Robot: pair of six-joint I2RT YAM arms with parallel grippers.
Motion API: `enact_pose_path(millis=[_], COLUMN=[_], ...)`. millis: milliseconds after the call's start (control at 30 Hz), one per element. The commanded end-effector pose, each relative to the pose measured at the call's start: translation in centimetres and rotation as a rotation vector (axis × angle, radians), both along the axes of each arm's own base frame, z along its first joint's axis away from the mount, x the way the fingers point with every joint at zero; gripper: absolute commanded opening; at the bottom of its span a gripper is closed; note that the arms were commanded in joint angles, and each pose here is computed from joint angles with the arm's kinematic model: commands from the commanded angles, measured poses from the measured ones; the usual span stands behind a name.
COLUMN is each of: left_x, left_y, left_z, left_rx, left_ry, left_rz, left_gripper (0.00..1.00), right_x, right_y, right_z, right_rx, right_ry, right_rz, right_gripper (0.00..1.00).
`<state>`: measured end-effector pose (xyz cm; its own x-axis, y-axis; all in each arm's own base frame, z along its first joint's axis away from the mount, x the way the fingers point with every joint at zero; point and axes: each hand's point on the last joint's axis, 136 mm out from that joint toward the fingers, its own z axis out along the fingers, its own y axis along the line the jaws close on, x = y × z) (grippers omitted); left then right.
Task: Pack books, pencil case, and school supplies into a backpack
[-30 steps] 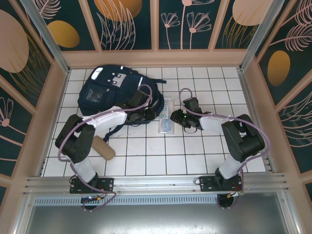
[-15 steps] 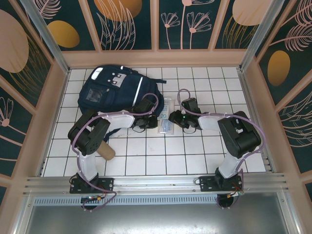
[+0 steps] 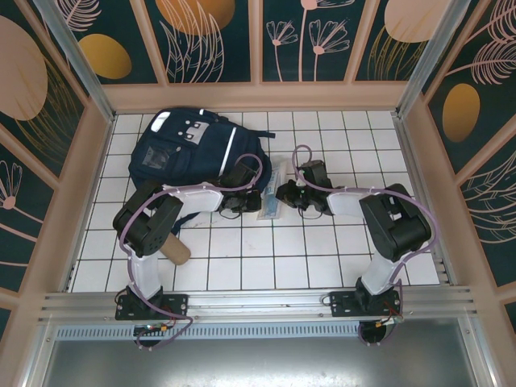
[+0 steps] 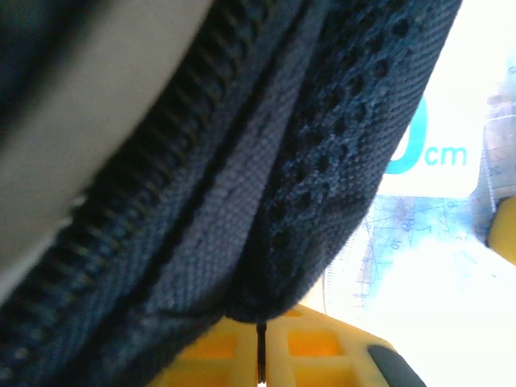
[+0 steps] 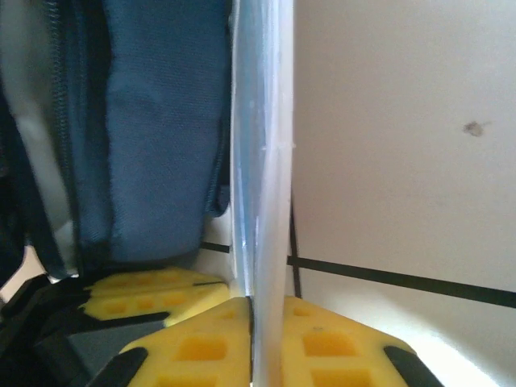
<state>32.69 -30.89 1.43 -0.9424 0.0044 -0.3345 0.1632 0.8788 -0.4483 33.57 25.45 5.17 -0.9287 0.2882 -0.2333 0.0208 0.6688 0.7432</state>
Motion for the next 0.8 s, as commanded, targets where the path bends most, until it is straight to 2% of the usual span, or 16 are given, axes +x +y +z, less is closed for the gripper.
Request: enact_pose_path(millis=[0,233,400,567,767], left_x=[-0.6,2.5,6.2,9.5,12.0], left_y=[-0.1,-0.5,1.8,4.7,6.6], left_z=[-0.3,7.9,13.1,13.2,11.2], left_rx=[0.035,0.056,0.141,0.29,0.439], left_ry=[0.017,-0.151,-0.295,-0.33,-0.333], left_rz=[-0.014,-0.036,0.011,0.052,0.085], left_gripper=[0.09,0.16,0.36,0.37,0.4], right_x=[0.2,-0.2,-0.2,-0.3,-0.4], right_y=[-1.0,-3.5,-5.0,-4.9,-4.9], right_z=[0.8,2.2,4.0,5.5,6.8], right_rx=[-0.015,-0.039,-0.047,-0.021,0.007], right_ry=[-0.021,-0.05,-0.087,-0.111,-0.134], right_rz=[-0.032,-0.097,-0.135,-0.136,-0.142], right_gripper=[0.0,0.0,0.0,0.0,0.0])
